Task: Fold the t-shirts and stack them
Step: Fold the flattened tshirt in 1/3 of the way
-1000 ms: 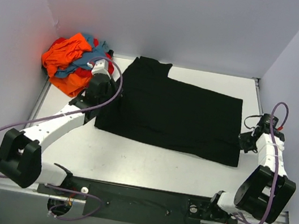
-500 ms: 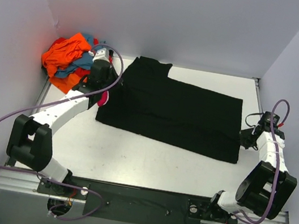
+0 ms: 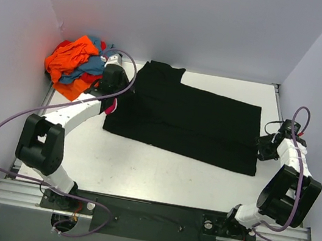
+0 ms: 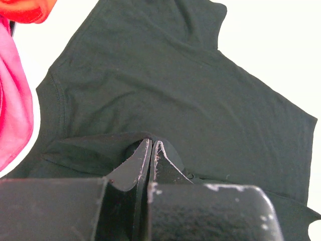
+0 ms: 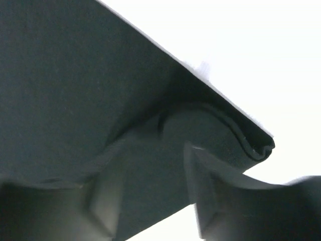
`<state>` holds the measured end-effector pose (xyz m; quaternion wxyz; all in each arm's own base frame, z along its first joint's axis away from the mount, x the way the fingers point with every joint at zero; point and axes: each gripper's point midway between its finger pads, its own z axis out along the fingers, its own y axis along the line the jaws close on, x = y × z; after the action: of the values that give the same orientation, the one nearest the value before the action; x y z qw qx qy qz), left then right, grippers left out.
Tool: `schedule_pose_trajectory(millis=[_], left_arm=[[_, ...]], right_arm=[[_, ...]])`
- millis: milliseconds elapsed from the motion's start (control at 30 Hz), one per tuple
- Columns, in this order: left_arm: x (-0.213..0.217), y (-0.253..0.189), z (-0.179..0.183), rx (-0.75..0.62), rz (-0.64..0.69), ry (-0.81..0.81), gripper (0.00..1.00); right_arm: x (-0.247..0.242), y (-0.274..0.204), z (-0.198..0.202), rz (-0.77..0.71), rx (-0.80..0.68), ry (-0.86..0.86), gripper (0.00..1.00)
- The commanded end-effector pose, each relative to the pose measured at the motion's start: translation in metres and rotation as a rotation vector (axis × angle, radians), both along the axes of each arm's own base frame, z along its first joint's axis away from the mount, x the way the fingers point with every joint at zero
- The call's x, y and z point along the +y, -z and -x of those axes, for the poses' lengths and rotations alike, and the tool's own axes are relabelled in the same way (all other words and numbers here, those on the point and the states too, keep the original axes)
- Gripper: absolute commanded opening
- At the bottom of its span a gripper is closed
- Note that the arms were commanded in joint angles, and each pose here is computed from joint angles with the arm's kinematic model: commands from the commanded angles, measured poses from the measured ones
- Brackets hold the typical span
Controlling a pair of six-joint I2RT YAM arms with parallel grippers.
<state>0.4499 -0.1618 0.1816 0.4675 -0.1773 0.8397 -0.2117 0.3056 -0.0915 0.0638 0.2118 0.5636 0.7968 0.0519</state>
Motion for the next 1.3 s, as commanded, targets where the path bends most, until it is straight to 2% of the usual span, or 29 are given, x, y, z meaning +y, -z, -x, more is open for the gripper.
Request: schedule_pose_trajectory(millis=[0,133,200,233,300,367,400,433,633,667,700,733,767,800,833,900,1000,1267], left_arm=[[-0.003,-0.013,-0.024,-0.052,0.023,-0.01,0.0],[-0.004,0.006,-0.045,-0.012,0.038,-0.018,0.0],[-0.011,0.018,-0.055,0.019,0.05,0.0,0.31],[-0.016,0.025,-0.062,0.035,0.055,0.014,0.49],[-0.022,0.029,-0.066,0.06,0.051,0.039,0.59],[-0.023,0.026,-0.06,0.066,0.034,0.054,0.65],[-0.018,0.025,-0.056,0.063,0.016,0.039,0.81],[-0.016,0.012,-0.049,0.044,-0.002,0.036,0.83],[-0.004,-0.016,0.007,0.027,0.004,-0.002,0.84],[-0.004,-0.012,0.026,0.033,0.019,-0.006,0.83],[-0.001,0.01,0.041,0.071,0.023,-0.009,0.8],[-0.003,-0.005,0.049,0.029,0.07,-0.016,0.77],[0.003,0.017,0.065,0.069,0.068,-0.027,0.74],[0.004,0.007,0.071,0.037,0.115,-0.043,0.72],[0.007,0.025,0.085,0.07,0.118,-0.041,0.7],[0.017,0.032,0.099,0.079,0.128,-0.072,0.68],[0.027,0.038,0.116,0.086,0.143,-0.103,0.68],[0.037,0.045,0.123,0.128,0.144,-0.149,0.6]], right_arm=[[-0.008,-0.013,-0.006,0.037,0.011,0.006,0.65],[-0.002,-0.015,0.005,0.055,0.016,0.005,0.66],[0.003,-0.016,0.015,0.07,0.018,0.008,0.66],[0.005,-0.021,0.021,0.082,0.008,0.008,0.66],[0.009,-0.016,0.036,0.083,0.021,0.015,0.64],[0.016,-0.003,0.061,0.071,0.06,0.026,0.56],[0.016,-0.007,0.066,0.074,0.044,0.04,0.5],[0.021,0.002,0.078,0.056,0.071,0.041,0.46],[0.031,0.016,0.11,-0.019,0.048,0.077,0.41],[0.032,0.017,0.112,-0.029,0.045,0.074,0.41],[0.032,0.019,0.114,-0.034,0.053,0.077,0.4],[0.033,0.021,0.114,-0.041,0.065,0.073,0.4],[0.032,0.024,0.114,-0.049,0.079,0.072,0.39],[0.031,0.023,0.113,-0.054,0.08,0.07,0.38],[0.031,0.026,0.113,-0.068,0.097,0.071,0.38],[0.029,0.027,0.111,-0.083,0.11,0.075,0.38],[0.022,0.025,0.105,-0.077,0.117,0.088,0.37],[0.011,0.033,0.097,-0.068,0.157,0.144,0.33]])
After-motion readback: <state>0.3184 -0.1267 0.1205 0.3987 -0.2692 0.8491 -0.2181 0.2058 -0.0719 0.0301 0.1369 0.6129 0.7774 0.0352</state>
